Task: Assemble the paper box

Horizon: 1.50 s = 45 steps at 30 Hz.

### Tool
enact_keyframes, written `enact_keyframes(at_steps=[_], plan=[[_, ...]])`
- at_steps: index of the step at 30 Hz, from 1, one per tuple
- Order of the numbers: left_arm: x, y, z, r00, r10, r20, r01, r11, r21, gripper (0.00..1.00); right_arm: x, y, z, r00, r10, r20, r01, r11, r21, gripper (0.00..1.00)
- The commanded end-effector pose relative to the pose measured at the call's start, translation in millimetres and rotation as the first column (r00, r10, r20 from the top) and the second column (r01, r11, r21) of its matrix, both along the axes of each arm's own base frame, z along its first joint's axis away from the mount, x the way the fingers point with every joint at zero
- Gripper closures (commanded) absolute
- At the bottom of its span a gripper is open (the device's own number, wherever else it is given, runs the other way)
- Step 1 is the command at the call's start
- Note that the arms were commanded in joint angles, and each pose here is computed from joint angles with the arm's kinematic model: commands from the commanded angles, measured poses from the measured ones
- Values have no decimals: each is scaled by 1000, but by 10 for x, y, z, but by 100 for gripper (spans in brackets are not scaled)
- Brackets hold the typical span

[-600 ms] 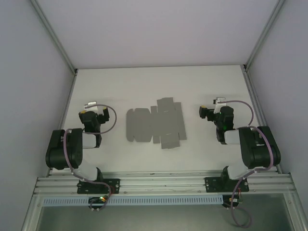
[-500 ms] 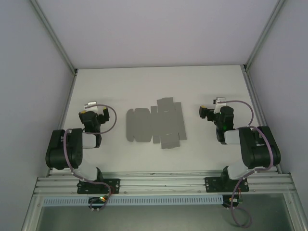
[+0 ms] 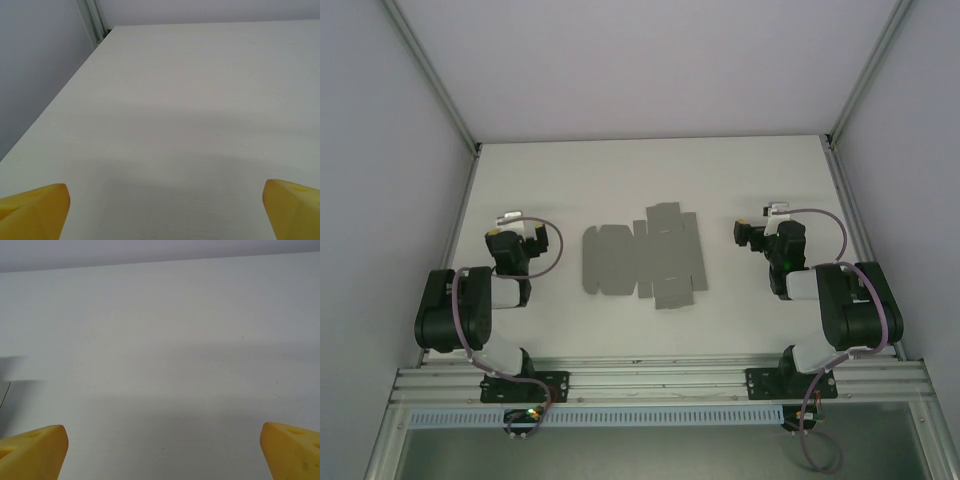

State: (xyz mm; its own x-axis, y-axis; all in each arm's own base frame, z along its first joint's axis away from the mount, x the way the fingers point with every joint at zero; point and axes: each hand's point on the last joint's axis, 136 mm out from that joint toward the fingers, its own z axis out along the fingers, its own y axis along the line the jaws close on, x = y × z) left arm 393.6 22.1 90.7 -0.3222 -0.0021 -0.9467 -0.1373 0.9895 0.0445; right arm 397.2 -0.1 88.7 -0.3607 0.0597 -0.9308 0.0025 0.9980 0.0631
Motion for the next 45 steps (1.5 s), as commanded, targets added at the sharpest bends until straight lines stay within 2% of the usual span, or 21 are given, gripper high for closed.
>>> enact_keyframes(at_steps=[1,6,11,13,16,19,24,28,35,39,42,45], plan=[[49,-18,57,1000,-18,8,18,1000,7,0,57,3,120,999,8,39,-7,1000,-15,0],[52,-11,87,1000,-12,2,12,1000,8,0,54,10,167,999,12,48,-12,1000,-14,0],[-68,76,491,999,50,-1,-50,999,-2,0,-42,21,579,998,2,63,0,999,-37,0],[-153,61,653,995,81,-53,-87,989,-123,0,-100,144,822,999,13,46,-12,1000,-27,0],[-205,-246,854,996,-15,-84,-8,965,-262,0,-127,398,1137,999,39,-17,-39,999,-19,0],[-287,-550,753,980,-78,-182,10,937,-348,0,-153,733,1194,988,76,-135,-62,993,105,4],[-401,-1038,434,938,-215,-273,65,881,-469,0,-303,1753,795,898,339,-281,-235,909,344,26],[-421,-1171,334,913,-258,-317,59,850,-523,0,-266,2111,332,832,399,-384,-221,875,431,38],[-418,-1407,18,854,-362,-373,81,801,-593,0,-240,2109,-610,727,342,-596,-55,894,445,50],[-398,-1573,-66,830,-438,-346,121,747,-654,0,-333,1831,-967,697,231,-679,34,935,353,53],[-376,-1698,-107,809,-494,-319,150,698,-700,0,-442,1773,-1140,665,231,-710,47,936,348,53],[-351,-1866,-125,776,-568,-274,191,626,-756,0,-511,1775,-1248,647,244,-722,53,931,362,54]])
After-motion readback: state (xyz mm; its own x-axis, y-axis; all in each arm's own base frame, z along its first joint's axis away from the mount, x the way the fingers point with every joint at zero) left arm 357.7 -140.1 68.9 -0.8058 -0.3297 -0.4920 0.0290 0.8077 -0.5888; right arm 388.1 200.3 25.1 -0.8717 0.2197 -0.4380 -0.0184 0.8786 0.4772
